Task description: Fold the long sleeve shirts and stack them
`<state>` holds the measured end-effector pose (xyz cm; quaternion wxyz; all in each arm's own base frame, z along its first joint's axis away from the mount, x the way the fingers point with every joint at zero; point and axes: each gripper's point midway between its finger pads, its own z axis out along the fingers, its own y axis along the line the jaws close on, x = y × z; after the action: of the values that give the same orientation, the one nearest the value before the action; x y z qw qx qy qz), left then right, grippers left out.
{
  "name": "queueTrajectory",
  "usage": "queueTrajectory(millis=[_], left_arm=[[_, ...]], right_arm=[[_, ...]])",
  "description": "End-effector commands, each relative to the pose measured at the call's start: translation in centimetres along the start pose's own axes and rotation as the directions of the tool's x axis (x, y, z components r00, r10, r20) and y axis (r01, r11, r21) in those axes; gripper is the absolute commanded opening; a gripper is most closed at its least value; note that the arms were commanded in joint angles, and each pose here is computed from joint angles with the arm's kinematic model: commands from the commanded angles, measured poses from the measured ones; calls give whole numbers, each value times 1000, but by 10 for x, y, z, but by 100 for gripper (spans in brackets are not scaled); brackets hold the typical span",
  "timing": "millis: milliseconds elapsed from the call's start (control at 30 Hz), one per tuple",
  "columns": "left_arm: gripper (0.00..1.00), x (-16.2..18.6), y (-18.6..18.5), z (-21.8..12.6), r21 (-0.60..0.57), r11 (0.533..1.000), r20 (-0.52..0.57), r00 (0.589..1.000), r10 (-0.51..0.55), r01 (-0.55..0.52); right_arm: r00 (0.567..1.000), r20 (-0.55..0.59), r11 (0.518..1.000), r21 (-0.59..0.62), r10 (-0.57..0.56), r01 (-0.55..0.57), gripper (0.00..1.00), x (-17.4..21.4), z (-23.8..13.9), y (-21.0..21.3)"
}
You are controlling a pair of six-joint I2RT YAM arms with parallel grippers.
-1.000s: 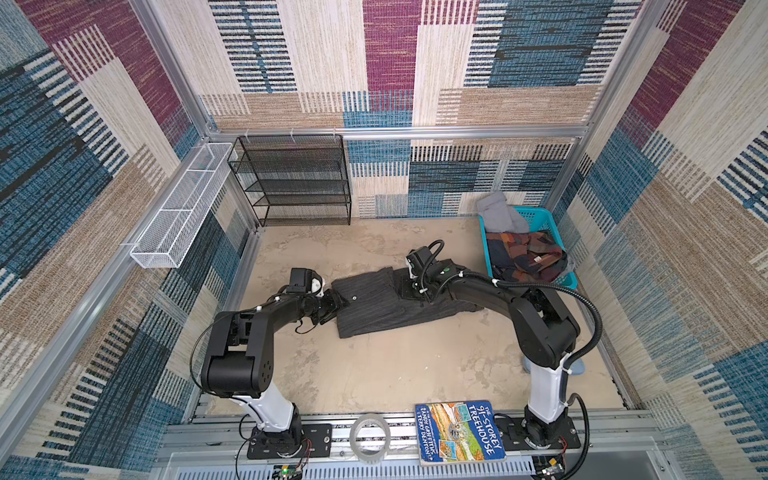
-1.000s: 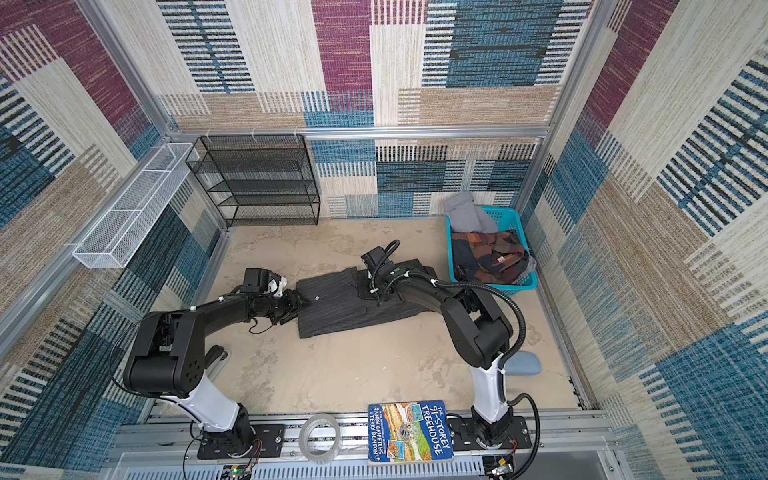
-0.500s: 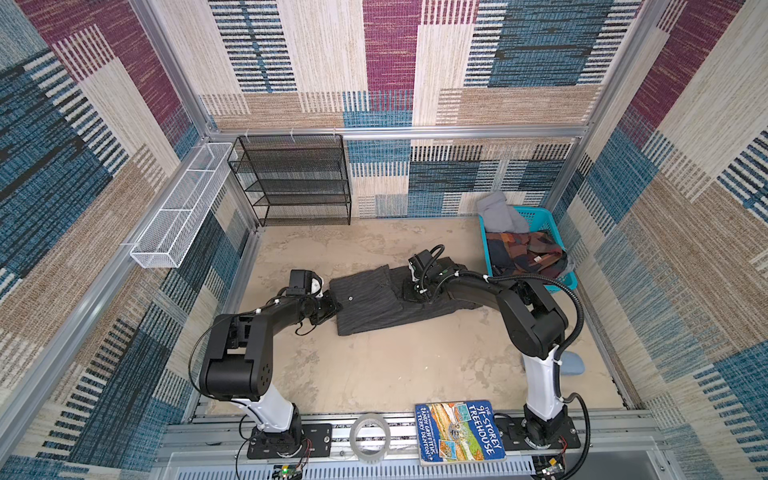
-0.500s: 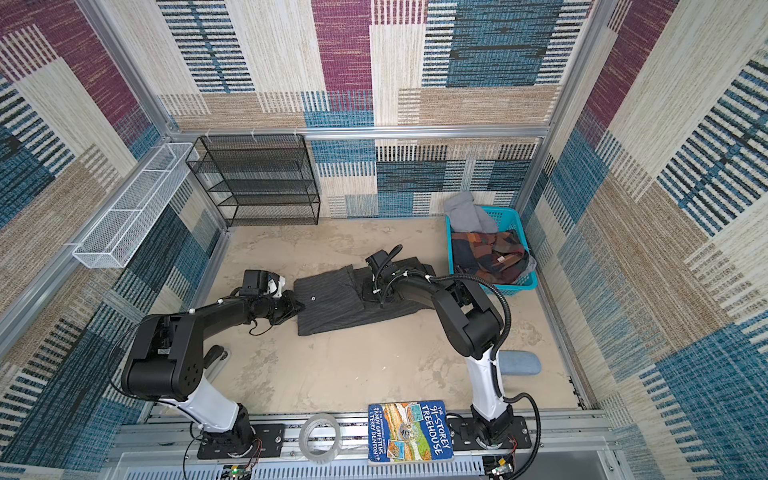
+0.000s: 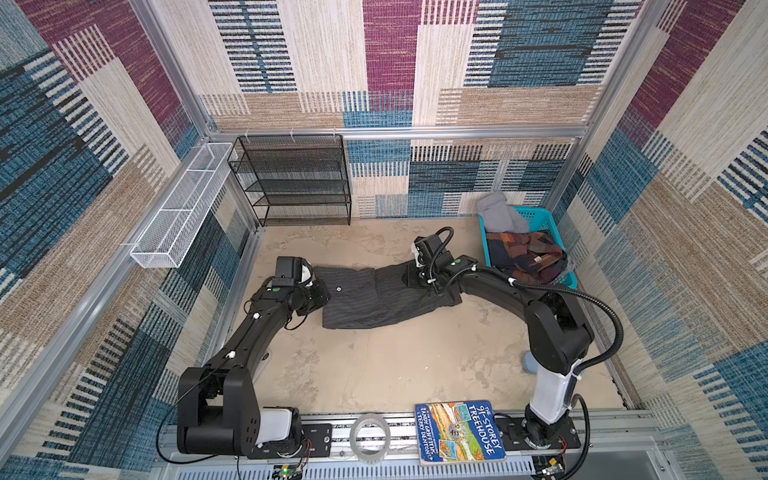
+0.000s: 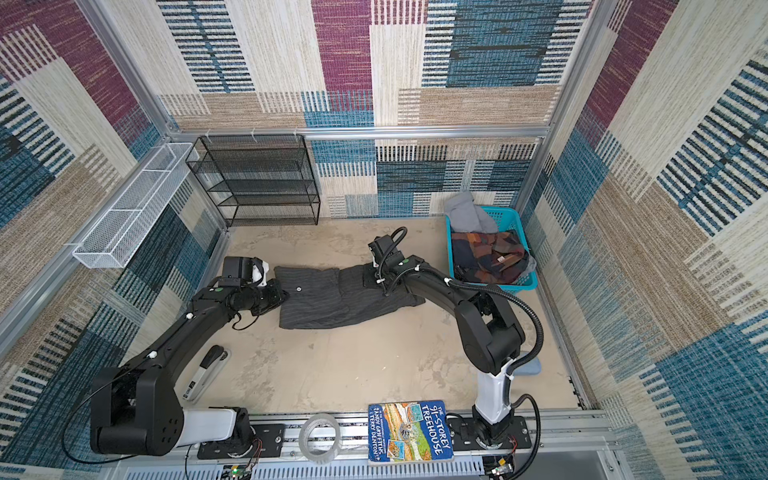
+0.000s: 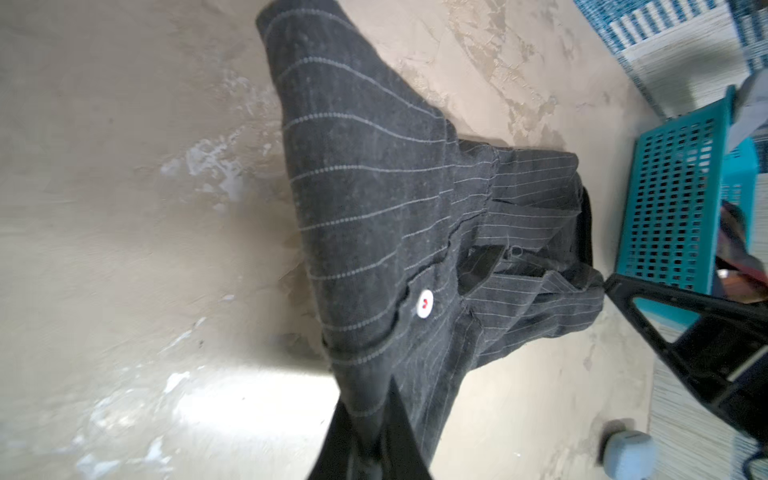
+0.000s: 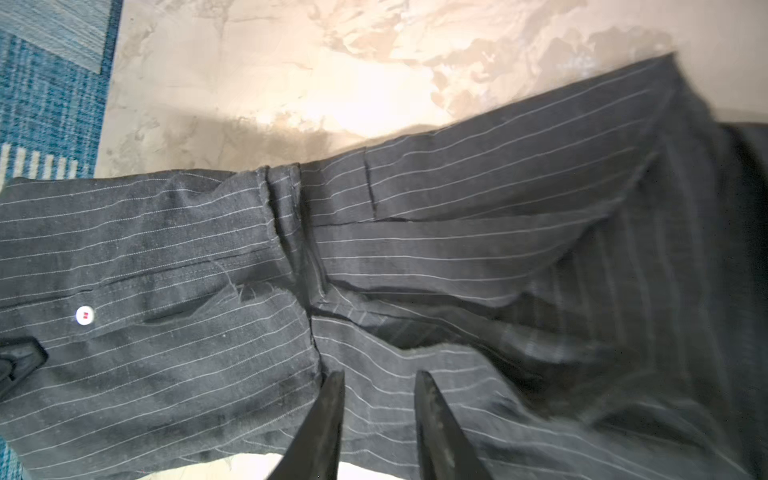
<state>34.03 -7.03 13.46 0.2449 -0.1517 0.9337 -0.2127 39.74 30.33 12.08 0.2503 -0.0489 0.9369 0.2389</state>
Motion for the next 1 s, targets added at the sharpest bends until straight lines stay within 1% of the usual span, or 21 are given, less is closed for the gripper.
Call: queueTrajectory(millis=[0,200,333,467,633,767,967], left_arm=[[0,15,19,-17,-140,989,-73,997,39,-49],[0,4,18,-51,-271,955,-86,991,102,-122],[0,-4,21,-71,-375,910,-122,983,140,-176],[0,-13,23,-86,-462,860,-132,976,175,-217],[0,-24,30,-98,-582,765,-179,961,210,-276],[0,-31,31,-103,-651,683,-233,944,234,-330],[0,-40,11,-99,-715,574,-285,916,282,-399]], right_arm=[[1000,11,999,-46,-29,29,32,-1,-2,13],[998,23,996,-61,-65,66,33,-1,11,32],[997,29,995,-77,-66,68,33,1,18,34],[997,17,993,-84,-79,80,33,4,26,35],[997,11,990,-115,-81,82,33,13,28,38],[996,-2,990,-112,-84,83,33,21,30,34],[996,-14,989,-116,-90,88,33,32,30,31]])
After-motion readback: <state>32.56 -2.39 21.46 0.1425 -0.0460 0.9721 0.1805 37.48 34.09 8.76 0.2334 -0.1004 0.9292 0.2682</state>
